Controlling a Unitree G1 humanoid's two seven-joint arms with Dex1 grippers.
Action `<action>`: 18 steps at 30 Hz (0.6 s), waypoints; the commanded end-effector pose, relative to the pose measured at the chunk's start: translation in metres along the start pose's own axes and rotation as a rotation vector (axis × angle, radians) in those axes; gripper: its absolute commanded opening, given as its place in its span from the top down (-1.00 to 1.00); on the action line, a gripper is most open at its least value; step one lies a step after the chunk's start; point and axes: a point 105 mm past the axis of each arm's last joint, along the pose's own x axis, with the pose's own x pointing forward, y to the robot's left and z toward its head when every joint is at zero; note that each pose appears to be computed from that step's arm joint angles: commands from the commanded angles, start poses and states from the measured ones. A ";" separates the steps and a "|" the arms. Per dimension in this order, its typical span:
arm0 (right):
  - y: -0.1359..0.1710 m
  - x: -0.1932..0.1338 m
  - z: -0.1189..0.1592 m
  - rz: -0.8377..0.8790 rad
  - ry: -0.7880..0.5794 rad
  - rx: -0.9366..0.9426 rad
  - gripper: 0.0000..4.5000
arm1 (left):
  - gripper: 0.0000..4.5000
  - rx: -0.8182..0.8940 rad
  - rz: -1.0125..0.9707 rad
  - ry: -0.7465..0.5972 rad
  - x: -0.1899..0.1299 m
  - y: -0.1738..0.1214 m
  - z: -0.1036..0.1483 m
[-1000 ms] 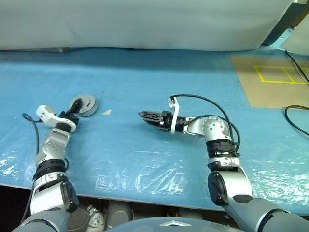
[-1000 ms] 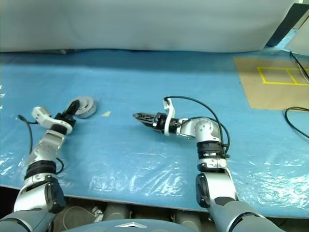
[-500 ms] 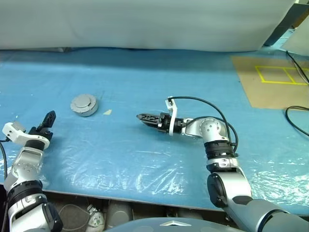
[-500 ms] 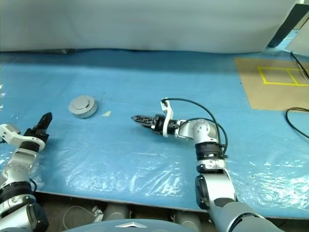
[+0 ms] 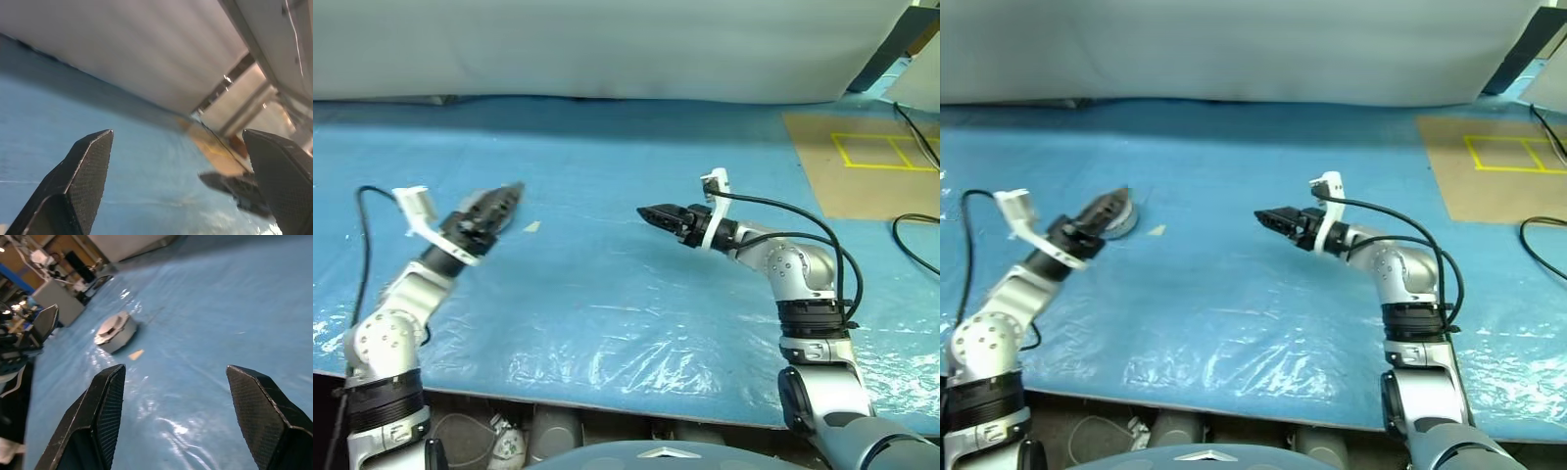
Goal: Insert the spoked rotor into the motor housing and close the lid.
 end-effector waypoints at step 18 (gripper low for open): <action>-0.001 -0.006 -0.005 -0.204 -0.006 -0.401 -0.53 | -0.98 0.225 -0.116 0.158 0.026 0.005 -0.038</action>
